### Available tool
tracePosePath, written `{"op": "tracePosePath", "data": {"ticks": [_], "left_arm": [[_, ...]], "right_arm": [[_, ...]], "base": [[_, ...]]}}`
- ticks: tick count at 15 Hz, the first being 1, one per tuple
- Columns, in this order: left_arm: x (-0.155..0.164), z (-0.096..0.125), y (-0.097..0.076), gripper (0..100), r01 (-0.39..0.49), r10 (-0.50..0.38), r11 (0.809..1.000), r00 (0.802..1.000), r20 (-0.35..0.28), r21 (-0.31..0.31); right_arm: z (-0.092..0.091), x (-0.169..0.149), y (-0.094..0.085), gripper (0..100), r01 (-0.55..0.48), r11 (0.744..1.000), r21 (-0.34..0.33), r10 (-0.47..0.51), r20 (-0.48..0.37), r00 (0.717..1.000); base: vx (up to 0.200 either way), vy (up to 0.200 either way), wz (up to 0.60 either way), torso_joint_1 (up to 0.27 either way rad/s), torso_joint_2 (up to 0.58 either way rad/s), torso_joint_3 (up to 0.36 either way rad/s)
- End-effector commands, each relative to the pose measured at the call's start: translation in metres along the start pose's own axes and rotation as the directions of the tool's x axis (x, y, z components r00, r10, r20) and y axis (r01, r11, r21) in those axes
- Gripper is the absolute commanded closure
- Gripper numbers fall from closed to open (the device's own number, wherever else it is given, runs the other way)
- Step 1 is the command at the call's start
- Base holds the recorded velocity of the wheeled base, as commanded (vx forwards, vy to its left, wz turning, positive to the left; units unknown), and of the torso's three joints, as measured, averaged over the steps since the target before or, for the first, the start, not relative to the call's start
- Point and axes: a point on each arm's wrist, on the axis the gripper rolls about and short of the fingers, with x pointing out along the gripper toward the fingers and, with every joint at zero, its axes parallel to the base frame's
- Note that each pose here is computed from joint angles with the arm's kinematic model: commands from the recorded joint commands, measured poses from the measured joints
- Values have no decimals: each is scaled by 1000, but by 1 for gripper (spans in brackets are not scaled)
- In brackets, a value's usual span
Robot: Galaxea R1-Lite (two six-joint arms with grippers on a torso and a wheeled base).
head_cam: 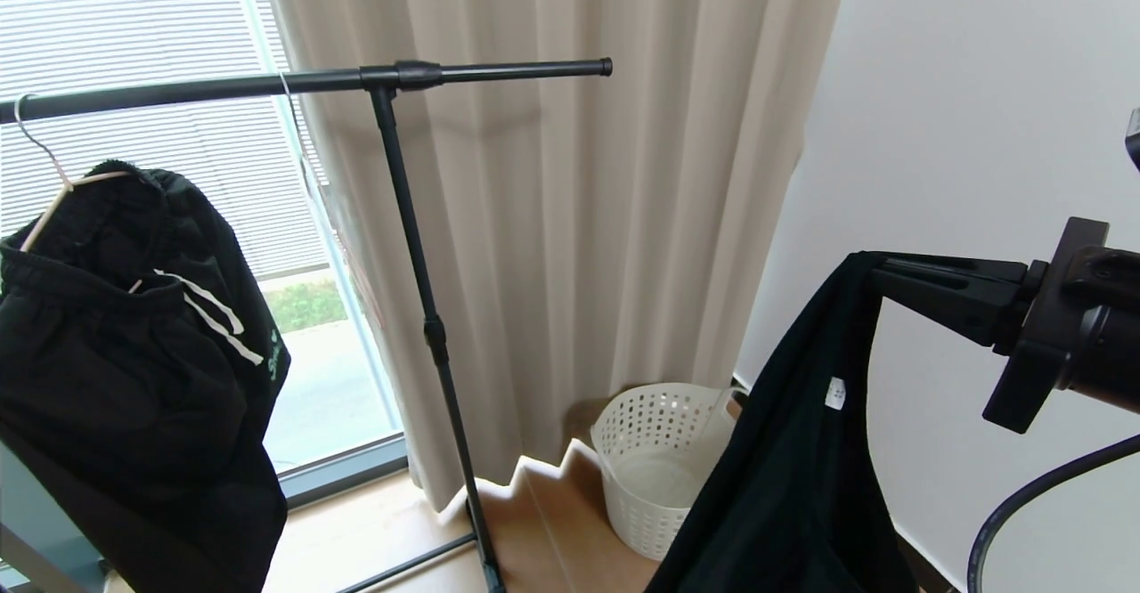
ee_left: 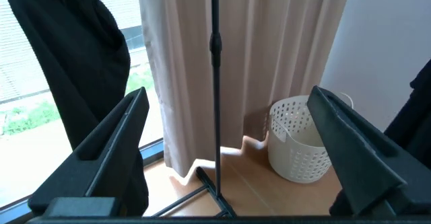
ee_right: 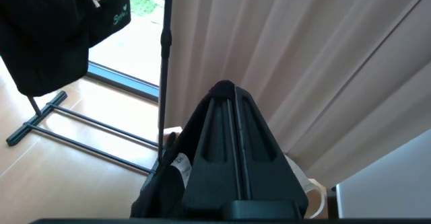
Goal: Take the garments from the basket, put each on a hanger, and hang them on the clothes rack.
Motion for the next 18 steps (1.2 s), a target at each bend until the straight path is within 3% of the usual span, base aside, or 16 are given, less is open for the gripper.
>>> {"op": "tracePosePath", "data": {"ticks": [1, 9, 18], "left_arm": [[0, 0, 0, 0, 1, -1, 1000, 1000, -1, 0], [0, 0, 0, 0, -1, 1, 1000, 1000, 1, 2], [0, 0, 0, 0, -1, 1, 1000, 1000, 1, -1]], "right_arm": [[0, -1, 0, 100, 0, 1000, 0, 0, 1, 1000], [-1, -1, 0, 100, -1, 1000, 0, 1, -2, 1000], [-4, -9, 2, 100, -6, 1000, -13, 6, 5, 1000]], "base": [[0, 0, 0, 227, -559, -266], [0, 0, 0, 243, -567, -314], [0, 0, 0, 159, -364, -197]]}}
